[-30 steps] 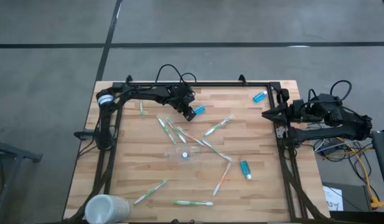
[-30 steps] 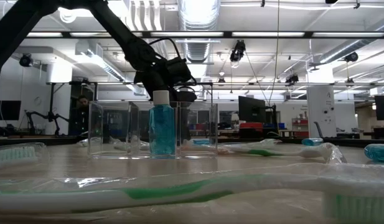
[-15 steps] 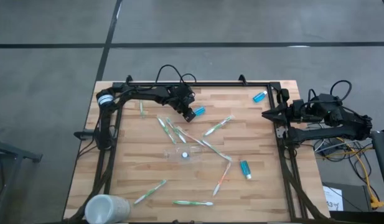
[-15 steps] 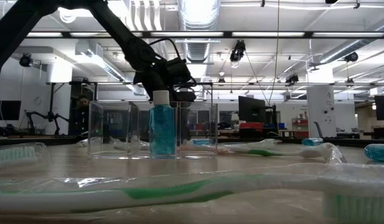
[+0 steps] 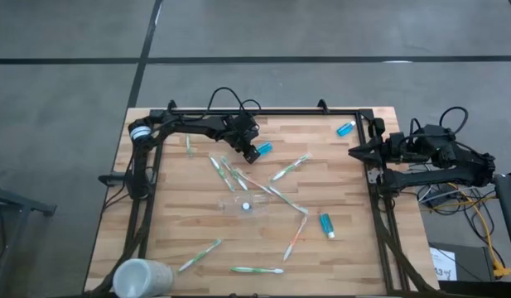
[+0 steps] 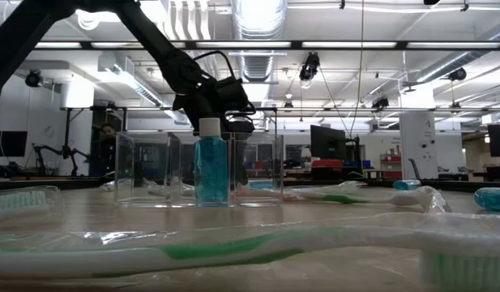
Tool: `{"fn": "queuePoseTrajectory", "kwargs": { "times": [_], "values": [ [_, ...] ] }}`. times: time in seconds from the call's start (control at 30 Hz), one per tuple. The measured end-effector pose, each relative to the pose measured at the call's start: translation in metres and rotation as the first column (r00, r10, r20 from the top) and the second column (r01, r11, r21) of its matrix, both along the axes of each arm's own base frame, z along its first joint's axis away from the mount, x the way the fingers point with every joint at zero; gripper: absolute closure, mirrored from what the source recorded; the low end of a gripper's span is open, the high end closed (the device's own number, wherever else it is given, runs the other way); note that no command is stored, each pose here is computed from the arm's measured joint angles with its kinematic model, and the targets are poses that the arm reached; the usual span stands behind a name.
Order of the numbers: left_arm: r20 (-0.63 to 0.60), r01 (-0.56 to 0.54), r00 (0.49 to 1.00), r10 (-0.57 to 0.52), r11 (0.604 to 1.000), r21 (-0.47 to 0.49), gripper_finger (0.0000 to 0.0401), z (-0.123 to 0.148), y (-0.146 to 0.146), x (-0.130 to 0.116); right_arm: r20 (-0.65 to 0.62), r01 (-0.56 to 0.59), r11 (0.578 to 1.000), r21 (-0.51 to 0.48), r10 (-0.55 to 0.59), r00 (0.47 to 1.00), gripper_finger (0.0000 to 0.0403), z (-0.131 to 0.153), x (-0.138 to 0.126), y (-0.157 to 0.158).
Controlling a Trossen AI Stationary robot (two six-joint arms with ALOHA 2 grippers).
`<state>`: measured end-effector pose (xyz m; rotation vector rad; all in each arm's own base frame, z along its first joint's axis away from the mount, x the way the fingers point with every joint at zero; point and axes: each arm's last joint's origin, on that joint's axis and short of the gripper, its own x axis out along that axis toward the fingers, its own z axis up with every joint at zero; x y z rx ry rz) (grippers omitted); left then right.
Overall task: Pick & Place toothbrushing station
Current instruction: Put the blue mouthwash bottle into the transparent organizer
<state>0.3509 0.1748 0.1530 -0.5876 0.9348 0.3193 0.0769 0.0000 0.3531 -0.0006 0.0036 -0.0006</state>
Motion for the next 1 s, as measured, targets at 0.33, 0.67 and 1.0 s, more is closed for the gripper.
{"fn": "queuePoseTrajectory", "kwargs": {
  "times": [0.33, 0.67, 1.0],
  "values": [
    [0.007, -0.017, 1.000, 0.017, 1.000, -0.026, 0.0288, -0.0001, 0.0001, 0.0000, 0.000, 0.000, 1.000, 0.000, 0.000, 1.000, 0.0369, 0.0000, -0.0001, 0.0000],
    [0.015, -0.016, 1.000, 0.017, 0.999, -0.043, 0.0284, -0.0002, 0.0002, 0.0002, 0.000, 0.000, 1.000, 0.000, 0.000, 1.000, 0.0369, 0.0000, 0.0000, 0.0000],
    [0.022, -0.020, 1.000, 0.021, 0.999, -0.051, 0.0228, -0.0011, 0.0001, 0.0008, 0.000, 0.000, 1.000, 0.000, 0.000, 1.000, 0.0369, 0.0000, 0.0000, 0.0000]
  ]
}}
